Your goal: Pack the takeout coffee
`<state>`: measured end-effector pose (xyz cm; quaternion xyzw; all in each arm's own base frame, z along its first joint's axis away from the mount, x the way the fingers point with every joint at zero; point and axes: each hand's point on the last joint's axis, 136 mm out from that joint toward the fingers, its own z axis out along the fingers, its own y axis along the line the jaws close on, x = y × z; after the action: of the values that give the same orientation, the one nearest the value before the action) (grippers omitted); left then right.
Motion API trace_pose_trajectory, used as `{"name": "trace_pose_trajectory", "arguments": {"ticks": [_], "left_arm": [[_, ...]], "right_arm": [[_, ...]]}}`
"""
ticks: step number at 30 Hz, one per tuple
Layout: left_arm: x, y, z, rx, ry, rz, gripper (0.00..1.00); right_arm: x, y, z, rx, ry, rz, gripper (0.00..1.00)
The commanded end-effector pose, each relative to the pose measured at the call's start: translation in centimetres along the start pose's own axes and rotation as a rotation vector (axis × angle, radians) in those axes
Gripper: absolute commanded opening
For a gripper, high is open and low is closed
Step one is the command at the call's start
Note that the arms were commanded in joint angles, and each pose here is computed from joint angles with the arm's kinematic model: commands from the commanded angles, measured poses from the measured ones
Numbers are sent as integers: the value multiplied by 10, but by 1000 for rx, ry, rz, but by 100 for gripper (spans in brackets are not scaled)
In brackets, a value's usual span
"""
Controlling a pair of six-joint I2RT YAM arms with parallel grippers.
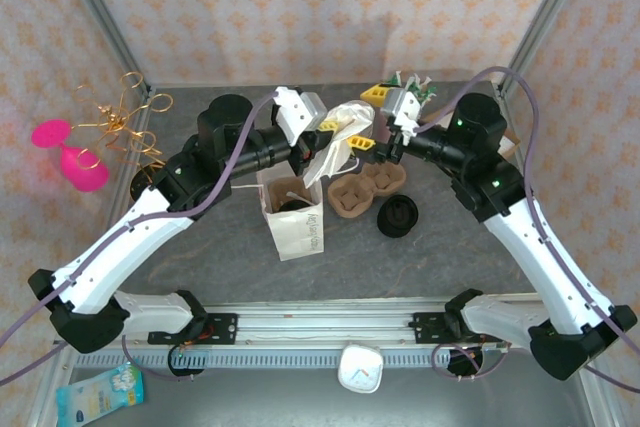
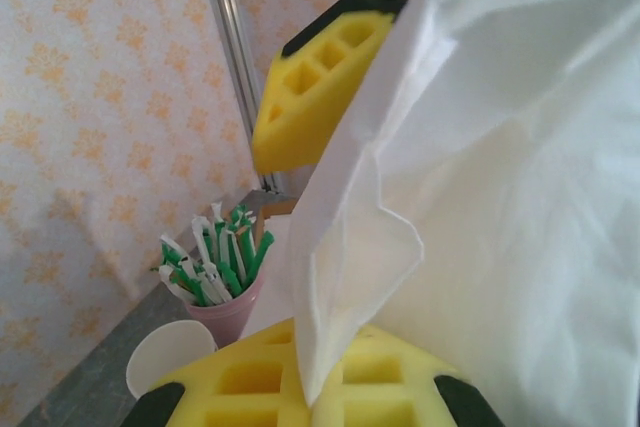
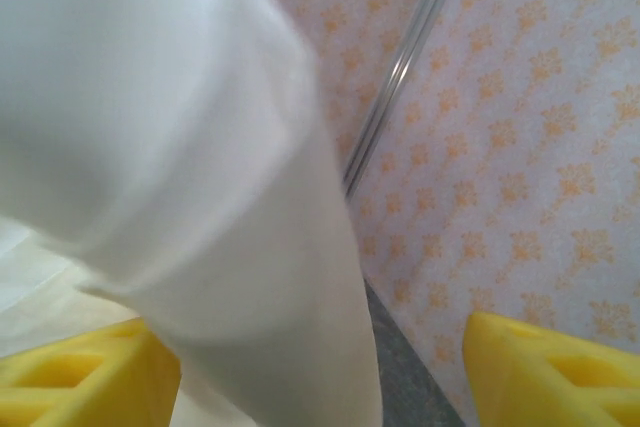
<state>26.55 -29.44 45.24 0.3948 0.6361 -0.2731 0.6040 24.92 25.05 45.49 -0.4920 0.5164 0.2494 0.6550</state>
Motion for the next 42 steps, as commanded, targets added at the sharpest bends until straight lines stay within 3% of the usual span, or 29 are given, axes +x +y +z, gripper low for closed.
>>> {"name": "trace_pose_trajectory", "arguments": {"ticks": [1, 9, 17, 18, 20, 22, 25, 29, 35, 42], "left_arm": [[-21, -5, -9, 29, -84, -5, 0], [-17, -2, -6, 19, -75, -2, 0], [-21, 3, -11, -19, -86, -11, 0], [-21, 6, -13, -39, -86, -16, 7], [-28, 8, -20, -55, -99, -34, 40], [-35, 8, -34, -74, -132, -42, 62], [-30, 24, -58, -205, -151, -76, 72], [-19, 53, -98, -429, -169, -194, 75], [1, 68, -146, -590, -175, -375, 79], [43, 87, -180, -810, -153, -547, 80]], "right_arm": [[-20, 6, -1, -52, -49, -42, 66], [-20, 18, -2, -131, -33, -17, 39], [-27, 16, -5, -124, -37, 49, 0], [-29, 12, -4, -104, -35, 79, 0], [-32, 4, -4, -62, -37, 143, 0], [-34, -1, -5, -34, -45, 217, 0], [-41, -10, -7, 15, -81, 351, 0], [-42, -25, 0, 128, -102, 529, 0], [-46, -20, 32, 318, -116, 681, 0], [-15, -17, 74, 540, 23, 829, 0]]}}
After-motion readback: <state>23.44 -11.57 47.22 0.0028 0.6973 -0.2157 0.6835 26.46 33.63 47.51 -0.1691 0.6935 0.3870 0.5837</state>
